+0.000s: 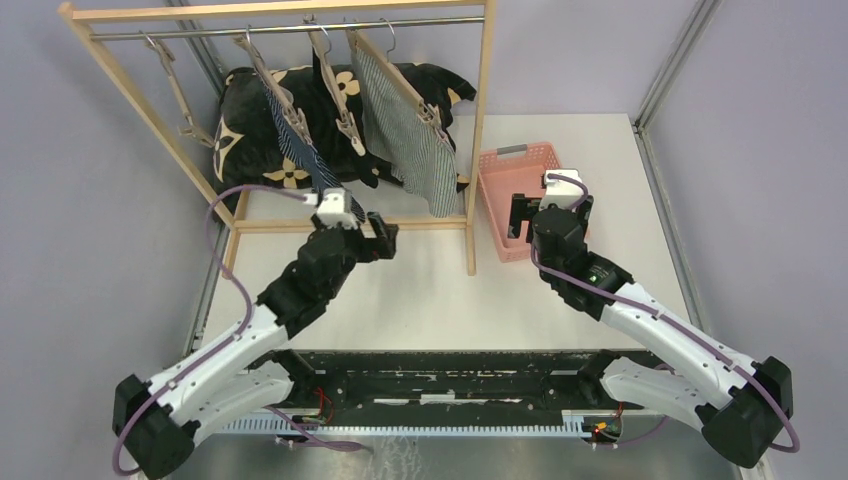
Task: Remove the underwear clipped to the hanger
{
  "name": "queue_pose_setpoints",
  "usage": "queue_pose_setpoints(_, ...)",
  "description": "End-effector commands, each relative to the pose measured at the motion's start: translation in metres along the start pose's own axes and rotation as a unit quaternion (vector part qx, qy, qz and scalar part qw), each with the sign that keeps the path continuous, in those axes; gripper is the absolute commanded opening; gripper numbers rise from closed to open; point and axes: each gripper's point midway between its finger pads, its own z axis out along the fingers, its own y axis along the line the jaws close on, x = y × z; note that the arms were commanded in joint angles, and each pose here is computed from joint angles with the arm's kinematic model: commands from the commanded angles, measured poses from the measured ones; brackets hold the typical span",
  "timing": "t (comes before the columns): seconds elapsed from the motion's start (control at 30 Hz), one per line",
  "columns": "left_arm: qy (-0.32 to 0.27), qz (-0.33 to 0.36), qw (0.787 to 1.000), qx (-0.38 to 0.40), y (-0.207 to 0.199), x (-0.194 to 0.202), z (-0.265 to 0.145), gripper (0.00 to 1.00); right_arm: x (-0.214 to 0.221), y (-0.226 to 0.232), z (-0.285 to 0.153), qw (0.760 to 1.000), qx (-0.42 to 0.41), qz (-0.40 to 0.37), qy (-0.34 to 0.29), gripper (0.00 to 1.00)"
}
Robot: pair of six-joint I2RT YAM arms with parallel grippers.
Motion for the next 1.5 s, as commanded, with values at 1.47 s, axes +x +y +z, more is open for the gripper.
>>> queue_pose_setpoints(1.47,-0.175,0.112,0.973,-0.096,-0.063,-0.358,-0.124,1.00,-0.044,0.033,-0.019,0.993,-0.102,0.033,-0.043,1.00)
